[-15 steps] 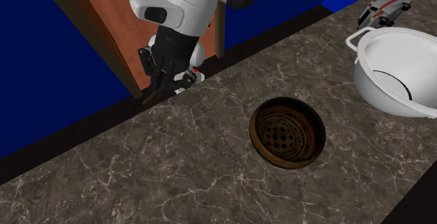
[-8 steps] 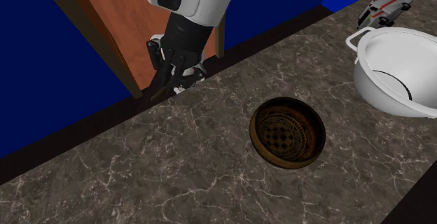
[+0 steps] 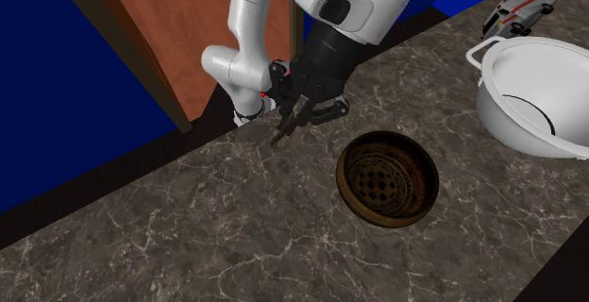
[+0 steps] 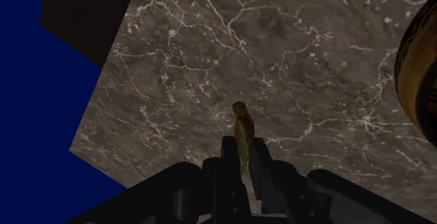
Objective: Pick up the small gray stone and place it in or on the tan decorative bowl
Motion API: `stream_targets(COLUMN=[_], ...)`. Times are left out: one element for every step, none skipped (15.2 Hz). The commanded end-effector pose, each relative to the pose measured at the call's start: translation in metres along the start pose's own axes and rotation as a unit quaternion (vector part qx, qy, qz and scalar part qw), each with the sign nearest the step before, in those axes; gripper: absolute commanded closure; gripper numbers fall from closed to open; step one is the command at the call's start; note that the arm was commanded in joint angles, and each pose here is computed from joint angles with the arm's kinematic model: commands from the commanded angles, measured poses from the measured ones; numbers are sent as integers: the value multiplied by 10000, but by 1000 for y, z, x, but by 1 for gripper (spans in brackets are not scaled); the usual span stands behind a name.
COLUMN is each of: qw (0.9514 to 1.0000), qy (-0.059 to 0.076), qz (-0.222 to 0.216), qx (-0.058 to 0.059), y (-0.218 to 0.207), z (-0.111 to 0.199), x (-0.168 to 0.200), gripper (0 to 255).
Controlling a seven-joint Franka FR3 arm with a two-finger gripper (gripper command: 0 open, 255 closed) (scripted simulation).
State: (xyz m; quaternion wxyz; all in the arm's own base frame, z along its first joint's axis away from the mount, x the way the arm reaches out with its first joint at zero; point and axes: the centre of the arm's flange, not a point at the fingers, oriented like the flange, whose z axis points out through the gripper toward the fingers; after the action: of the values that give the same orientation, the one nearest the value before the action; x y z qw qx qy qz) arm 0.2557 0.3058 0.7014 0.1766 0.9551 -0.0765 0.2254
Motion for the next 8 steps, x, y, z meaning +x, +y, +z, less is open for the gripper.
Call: stream_targets(qw=[10000, 10000, 10000, 10000, 10000, 10000, 10000, 10000], qy=[-3, -3, -3, -3, -3, -3, -3, -3], qz=[5, 5, 5, 5, 5, 5, 5, 5], qx=[8, 8, 8, 8, 9, 9, 9, 9], y=[-24, -36, -48, -60, -72, -84, -96, -108], z=[-11, -17, -22, -27, -33, -38, -44, -49], x=[-1, -2, -3, -4, -5, -7, -8, -9], gripper=[255, 255, 255, 255, 255, 255, 255, 255])
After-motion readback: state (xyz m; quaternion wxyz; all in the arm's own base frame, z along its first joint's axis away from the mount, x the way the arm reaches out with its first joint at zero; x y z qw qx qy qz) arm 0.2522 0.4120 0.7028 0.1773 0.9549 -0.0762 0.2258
